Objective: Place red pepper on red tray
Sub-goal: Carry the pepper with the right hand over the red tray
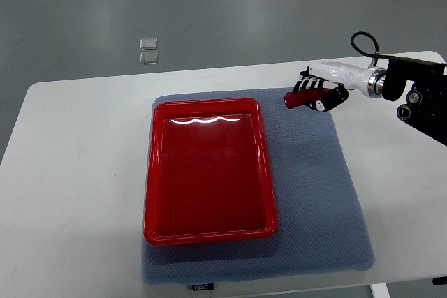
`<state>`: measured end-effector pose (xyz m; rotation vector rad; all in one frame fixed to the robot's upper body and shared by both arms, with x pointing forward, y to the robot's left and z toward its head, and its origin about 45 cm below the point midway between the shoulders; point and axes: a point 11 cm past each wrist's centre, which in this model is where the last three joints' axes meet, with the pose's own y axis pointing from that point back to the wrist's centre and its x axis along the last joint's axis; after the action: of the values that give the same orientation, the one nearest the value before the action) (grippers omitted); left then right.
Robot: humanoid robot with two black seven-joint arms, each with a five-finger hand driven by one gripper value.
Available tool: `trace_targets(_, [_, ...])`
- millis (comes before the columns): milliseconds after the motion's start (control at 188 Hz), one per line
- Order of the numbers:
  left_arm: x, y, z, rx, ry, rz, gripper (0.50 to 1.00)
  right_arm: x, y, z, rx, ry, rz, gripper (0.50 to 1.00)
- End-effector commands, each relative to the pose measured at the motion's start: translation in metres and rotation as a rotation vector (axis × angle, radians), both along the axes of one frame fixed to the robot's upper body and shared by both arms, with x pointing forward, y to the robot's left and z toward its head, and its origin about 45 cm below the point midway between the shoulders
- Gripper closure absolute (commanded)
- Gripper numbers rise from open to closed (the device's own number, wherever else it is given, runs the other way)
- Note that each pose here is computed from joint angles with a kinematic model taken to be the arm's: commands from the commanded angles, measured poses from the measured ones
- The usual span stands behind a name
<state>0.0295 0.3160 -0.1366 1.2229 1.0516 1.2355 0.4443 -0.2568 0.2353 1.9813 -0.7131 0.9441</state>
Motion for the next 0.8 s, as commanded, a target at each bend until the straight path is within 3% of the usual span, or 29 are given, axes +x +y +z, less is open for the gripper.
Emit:
trace_targets(0, [0.0, 0.0, 0.0, -0.001, 0.0, -0.003, 0.5, 0.001, 0.024, 0.007, 0.059, 0.004, 0.033, 1.0])
trace_targets(37, [0.0, 0.0, 0.0, -0.001, 0.0, -0.003, 0.5, 0.001, 0.024, 0.007, 0.059, 0.004, 0.033, 1.0])
trace_targets(43, [0.0, 0.0, 0.0, -0.001, 0.0, -0.002, 0.5, -0.003, 0.049, 0.001, 0.086, 0.023, 0.073, 1.0])
trace_targets(96, [0.0, 0.0, 0.0, 0.0, 0.0, -0.002, 0.5, -0.006, 0.072, -0.005, 0.105, 0.036, 0.11, 1.0])
trace_targets(293, [0.0, 0.001, 0.0, 0.003, -0.001, 0.003, 0.5, -0.015, 0.125, -0.031, 0.119, 0.078, 0.177, 1.0])
trace_targets(793, [0.0, 0.001, 0.0, 0.001, -0.001, 0.003, 0.5, -0.034, 0.178, -0.063, 0.132, 0.131, 0.237, 1.0])
